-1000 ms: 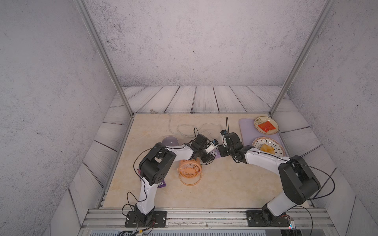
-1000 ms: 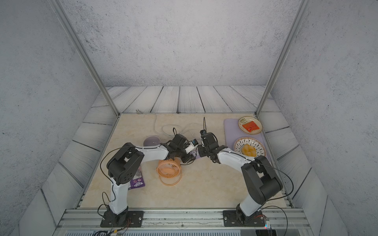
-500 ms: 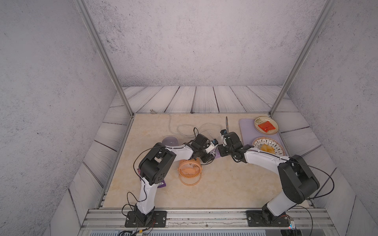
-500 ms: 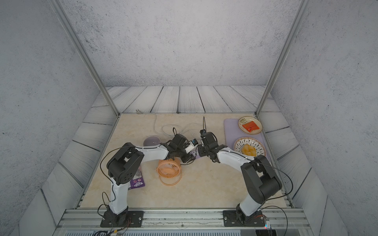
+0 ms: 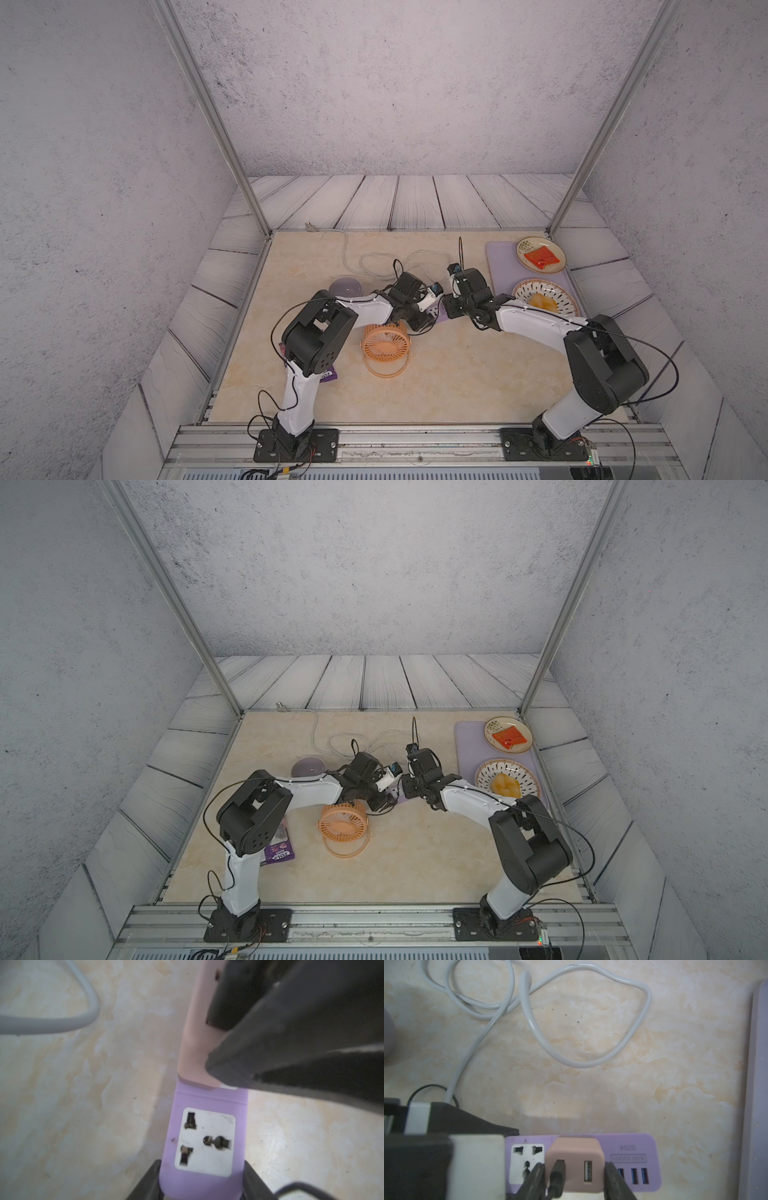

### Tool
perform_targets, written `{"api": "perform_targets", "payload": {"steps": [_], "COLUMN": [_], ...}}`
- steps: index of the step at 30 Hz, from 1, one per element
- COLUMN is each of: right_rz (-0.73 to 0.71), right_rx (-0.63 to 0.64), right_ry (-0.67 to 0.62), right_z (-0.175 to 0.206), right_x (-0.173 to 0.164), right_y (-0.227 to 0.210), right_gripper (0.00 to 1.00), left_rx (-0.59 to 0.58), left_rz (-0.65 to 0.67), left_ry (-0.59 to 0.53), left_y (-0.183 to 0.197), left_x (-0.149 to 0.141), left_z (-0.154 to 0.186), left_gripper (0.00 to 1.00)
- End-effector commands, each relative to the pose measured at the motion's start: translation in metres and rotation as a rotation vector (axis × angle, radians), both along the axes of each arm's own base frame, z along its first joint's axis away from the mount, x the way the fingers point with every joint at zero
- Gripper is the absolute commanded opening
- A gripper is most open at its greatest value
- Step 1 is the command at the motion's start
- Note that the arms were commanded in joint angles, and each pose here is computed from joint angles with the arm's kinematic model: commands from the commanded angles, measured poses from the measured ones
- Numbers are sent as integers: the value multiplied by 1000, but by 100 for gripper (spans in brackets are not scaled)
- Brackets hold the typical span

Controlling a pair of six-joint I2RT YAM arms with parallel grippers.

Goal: Unplug the desk fan from the power strip
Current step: Remove the plug from the socket.

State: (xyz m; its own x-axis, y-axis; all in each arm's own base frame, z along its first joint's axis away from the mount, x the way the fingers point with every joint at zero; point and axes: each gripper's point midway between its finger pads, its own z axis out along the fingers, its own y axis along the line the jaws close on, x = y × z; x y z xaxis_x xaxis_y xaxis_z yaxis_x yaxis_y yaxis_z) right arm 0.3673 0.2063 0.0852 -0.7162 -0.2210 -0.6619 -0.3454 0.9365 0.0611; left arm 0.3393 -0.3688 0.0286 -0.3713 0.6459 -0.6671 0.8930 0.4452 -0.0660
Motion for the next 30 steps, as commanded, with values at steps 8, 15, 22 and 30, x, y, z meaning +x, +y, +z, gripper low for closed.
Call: {"api": "perform_targets", "payload": {"steps": [8,15,22,30], "right_rz": [21,38,23,11], "right_rx": [26,21,6,-11], "right_ry": [13,27,33,68], "right_z": [10,7,10,4], "right_x": [-3,-4,-2,-1], "right_y": [14,22,20,19], "right_gripper": [37,37,37,37], "left_rx": [21,22,26,26], "left_rz": [26,26,26,28], "left_ry": [-15,-10,-10,-13], "left_y": [2,2,3,5], "left_x": [6,5,4,4], "left_z": [4,2,1,2], "left_gripper": [0,0,0,0]}}
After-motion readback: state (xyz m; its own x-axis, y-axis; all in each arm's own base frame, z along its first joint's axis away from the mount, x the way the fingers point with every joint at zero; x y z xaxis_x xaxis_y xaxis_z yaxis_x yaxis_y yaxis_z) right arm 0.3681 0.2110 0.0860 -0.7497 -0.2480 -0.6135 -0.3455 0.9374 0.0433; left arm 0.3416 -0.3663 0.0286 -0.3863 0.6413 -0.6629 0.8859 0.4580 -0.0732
